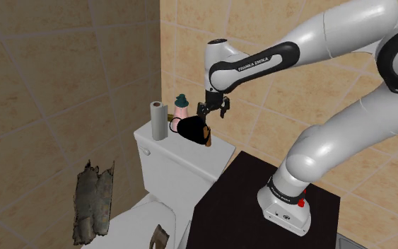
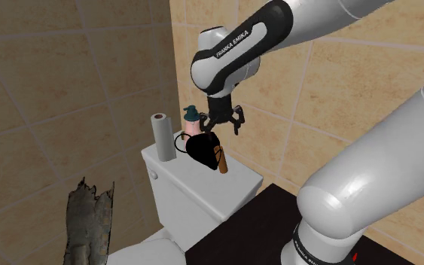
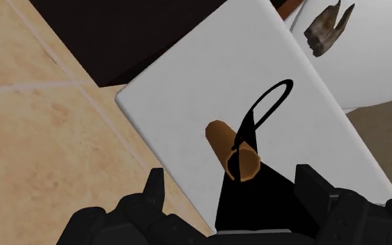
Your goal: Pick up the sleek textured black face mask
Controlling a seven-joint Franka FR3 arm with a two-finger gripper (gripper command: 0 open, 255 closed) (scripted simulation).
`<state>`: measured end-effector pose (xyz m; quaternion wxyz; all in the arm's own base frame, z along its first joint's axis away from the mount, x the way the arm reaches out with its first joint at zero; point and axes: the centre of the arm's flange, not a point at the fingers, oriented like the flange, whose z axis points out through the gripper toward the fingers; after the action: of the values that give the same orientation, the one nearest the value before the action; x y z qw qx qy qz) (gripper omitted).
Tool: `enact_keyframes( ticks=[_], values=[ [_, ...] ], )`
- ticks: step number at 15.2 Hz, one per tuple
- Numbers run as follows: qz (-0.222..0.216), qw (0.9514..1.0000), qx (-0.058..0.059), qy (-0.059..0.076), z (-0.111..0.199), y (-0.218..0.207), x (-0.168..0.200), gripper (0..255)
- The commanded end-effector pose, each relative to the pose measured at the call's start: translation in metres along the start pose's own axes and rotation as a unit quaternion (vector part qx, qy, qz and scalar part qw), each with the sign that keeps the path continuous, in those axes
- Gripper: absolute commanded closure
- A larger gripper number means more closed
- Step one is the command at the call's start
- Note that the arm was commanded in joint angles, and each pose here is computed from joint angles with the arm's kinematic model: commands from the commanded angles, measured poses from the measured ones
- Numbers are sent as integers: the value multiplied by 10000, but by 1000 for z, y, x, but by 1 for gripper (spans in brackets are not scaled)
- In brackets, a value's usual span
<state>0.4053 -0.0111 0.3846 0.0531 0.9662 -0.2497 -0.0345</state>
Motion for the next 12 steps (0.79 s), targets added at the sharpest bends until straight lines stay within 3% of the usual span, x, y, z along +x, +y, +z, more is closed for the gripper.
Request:
enact_keyframes(
  ticks=[1, 12],
  values=[
    [181, 9998, -29, 1, 23, -8, 14, 0],
    [307, 9995, -55, -4, 79, -17, 26, 0]
  ],
)
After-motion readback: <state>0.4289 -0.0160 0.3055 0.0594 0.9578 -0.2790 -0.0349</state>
